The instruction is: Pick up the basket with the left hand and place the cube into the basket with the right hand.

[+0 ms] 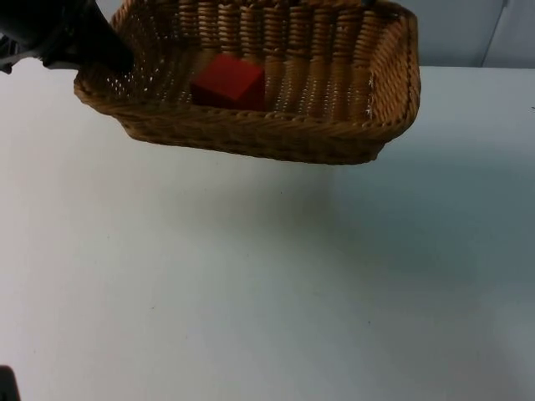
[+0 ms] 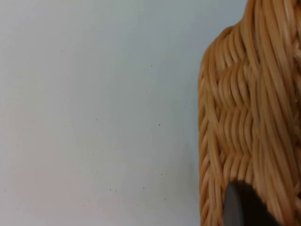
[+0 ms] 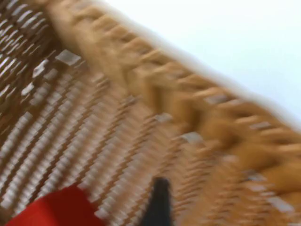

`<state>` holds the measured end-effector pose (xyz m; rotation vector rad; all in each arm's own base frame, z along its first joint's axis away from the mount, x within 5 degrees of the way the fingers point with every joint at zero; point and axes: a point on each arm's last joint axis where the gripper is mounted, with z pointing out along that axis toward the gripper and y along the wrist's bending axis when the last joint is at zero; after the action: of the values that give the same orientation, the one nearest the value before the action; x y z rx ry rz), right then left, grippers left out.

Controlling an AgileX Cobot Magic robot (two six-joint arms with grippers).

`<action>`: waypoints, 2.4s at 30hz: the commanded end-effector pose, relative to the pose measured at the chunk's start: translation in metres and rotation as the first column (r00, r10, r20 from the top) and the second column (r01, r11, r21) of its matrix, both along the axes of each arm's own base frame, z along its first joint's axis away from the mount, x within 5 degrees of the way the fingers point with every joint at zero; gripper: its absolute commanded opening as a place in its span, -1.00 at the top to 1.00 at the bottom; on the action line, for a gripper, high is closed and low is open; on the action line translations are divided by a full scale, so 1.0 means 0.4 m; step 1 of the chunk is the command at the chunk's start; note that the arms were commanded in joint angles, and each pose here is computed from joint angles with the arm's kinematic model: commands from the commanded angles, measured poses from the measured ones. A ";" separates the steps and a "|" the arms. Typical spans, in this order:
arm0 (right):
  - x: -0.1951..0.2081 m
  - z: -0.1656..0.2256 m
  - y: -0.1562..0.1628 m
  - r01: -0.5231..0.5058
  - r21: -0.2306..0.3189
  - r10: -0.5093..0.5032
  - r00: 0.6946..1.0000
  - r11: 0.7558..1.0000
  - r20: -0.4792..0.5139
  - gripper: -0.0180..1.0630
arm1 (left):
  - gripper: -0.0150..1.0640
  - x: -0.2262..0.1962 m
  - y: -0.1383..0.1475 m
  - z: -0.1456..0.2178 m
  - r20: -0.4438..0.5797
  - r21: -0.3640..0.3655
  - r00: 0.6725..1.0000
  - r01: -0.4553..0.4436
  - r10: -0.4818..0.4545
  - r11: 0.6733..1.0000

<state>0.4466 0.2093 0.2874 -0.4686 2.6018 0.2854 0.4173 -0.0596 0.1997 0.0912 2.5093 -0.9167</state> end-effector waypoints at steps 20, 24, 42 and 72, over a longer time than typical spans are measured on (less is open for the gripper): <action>0.033 0.124 -0.342 0.334 -0.035 -0.333 0.942 0.942 0.035 0.97 | 0.97 -0.003 -0.005 0.026 0.006 -0.051 1.000 -0.014 0.015 0.999; 0.017 0.172 -0.390 0.372 -0.021 -0.370 0.926 0.928 0.074 0.97 | 0.97 -0.002 -0.005 0.026 0.008 -0.050 1.000 -0.020 0.020 0.999; -0.002 0.207 -0.381 0.306 0.077 -0.311 0.948 0.949 0.063 0.97 | 0.97 -0.001 -0.066 -0.051 -0.080 -0.075 0.996 0.039 -0.045 0.996; -0.009 0.220 -0.381 0.295 0.077 -0.301 0.951 0.952 0.077 0.97 | -0.48 0.023 -0.071 -0.222 -0.110 0.043 0.992 0.067 -0.062 0.997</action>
<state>0.4465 0.0589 0.3672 -0.0511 2.5445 0.2392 0.4266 -0.0860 0.1027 0.1203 2.6571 -0.9014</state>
